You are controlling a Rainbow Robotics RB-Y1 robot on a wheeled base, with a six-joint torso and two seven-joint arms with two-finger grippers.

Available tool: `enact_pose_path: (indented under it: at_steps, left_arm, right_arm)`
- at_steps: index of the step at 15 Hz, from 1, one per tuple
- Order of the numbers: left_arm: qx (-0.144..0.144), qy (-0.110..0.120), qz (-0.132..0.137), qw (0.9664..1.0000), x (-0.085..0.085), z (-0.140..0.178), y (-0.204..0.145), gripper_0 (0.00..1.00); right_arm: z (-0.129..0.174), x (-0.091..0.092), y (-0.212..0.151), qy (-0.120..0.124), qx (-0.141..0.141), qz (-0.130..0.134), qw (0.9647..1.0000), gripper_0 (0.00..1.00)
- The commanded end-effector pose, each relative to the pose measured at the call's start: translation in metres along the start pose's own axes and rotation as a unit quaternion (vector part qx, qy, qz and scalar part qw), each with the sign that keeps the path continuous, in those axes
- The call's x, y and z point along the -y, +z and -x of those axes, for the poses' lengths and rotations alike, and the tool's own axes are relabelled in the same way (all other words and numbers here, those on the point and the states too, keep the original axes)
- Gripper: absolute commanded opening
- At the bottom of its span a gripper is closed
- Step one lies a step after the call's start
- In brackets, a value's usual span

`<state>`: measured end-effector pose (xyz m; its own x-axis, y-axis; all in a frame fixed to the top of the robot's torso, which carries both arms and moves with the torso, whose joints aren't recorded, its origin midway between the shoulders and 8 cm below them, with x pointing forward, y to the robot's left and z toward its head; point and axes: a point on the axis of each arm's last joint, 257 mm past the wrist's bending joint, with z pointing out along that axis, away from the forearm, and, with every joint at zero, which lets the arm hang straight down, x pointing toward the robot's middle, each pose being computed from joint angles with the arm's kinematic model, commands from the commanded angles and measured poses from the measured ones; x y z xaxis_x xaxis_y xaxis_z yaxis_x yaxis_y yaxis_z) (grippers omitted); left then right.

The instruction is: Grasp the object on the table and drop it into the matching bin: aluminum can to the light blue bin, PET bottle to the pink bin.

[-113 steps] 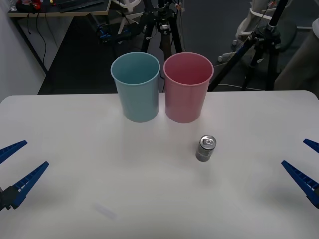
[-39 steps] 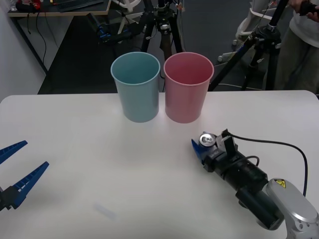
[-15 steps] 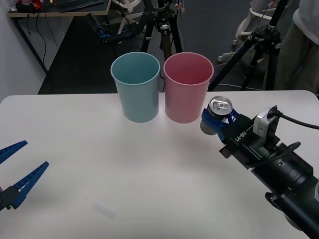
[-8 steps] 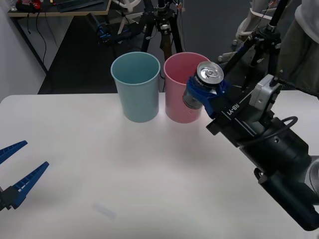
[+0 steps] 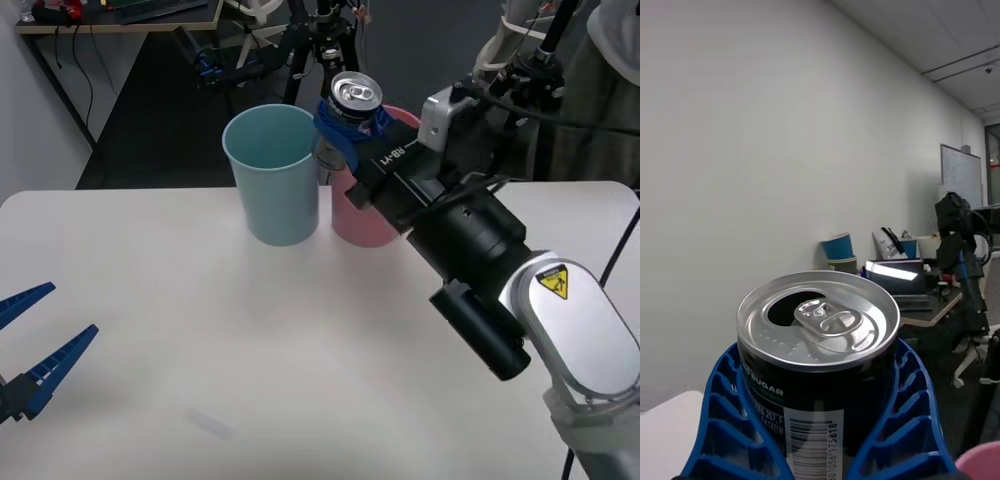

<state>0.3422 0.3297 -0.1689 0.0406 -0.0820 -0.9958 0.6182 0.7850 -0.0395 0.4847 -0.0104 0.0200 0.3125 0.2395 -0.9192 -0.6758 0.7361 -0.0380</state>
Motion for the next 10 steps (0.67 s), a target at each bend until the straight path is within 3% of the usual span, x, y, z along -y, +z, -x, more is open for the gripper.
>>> enact_pose_path:
  at_steps: [1,10]
  left_arm:
    - [0.000,0.000,0.000,1.0000,0.000,0.000,0.000,1.00]
    - [0.000,0.000,0.000,1.0000,0.000,0.000,0.000,1.00]
  right_arm:
    - [-0.004,0.001,0.033,0.007,0.006,-0.006,0.9999,0.00]
    - [-0.035,0.011,0.115,-0.011,-0.016,-0.049,0.9986,0.00]
